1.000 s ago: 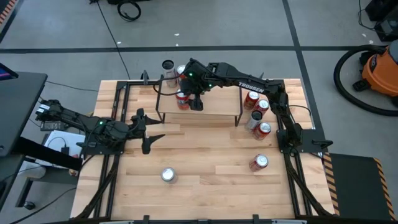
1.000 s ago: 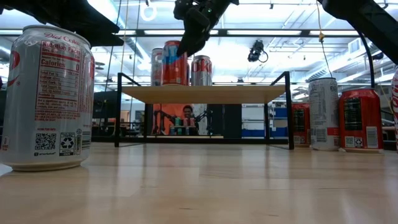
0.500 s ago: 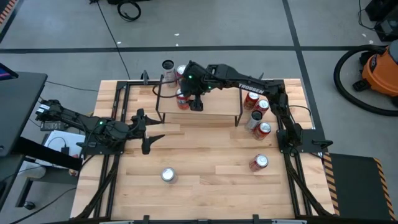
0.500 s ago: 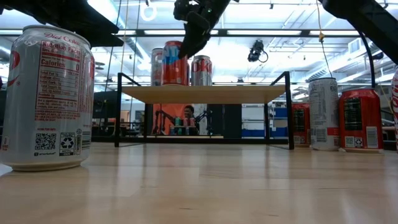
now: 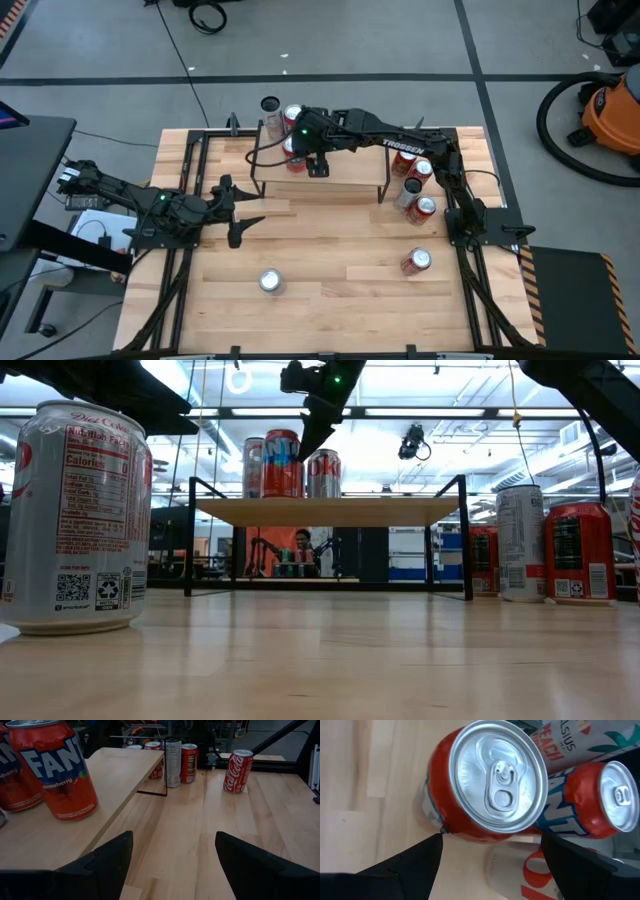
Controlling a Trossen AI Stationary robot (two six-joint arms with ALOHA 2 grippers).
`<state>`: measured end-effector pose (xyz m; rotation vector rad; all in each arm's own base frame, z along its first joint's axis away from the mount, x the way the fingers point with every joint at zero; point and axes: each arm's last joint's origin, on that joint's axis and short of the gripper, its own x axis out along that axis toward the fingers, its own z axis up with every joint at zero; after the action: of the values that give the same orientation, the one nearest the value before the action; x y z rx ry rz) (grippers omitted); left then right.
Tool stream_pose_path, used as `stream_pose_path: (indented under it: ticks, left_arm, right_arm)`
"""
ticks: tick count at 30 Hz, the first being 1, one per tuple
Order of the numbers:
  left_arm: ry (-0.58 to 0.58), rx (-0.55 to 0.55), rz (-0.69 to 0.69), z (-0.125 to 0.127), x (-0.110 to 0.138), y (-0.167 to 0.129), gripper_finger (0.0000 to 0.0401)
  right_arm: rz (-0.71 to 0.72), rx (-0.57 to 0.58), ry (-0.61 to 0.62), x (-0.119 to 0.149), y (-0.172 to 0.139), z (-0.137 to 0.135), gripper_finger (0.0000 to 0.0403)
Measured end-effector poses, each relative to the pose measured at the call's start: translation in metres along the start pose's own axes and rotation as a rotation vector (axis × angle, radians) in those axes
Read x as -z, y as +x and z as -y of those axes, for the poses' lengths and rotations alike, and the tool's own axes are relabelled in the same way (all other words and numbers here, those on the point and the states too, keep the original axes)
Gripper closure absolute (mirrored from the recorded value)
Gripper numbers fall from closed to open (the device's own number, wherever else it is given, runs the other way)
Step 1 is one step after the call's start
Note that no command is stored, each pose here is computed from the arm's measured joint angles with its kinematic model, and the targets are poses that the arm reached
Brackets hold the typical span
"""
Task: Place canned beverage on shelf
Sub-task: Put the center orange soda can on the shelf aligned with the other orange soda can
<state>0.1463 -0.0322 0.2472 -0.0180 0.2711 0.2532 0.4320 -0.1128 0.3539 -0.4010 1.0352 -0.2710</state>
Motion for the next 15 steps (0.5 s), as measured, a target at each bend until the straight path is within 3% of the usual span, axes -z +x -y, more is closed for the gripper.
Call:
stream_pose_path:
  ticks: [9, 15]
  left_arm:
    - [0.003, -0.001, -0.005, 0.0, 0.0, 0.0, 0.0109]
    - [0.007, 0.004, -0.033, 0.0, 0.003, 0.0, 0.0109]
  right_arm:
    - [-0.03, 0.052, -0.004, -0.001, -0.002, -0.004, 0.0055]
    - [-0.027, 0.005, 0.003, -0.005, -0.012, -0.019, 0.0055]
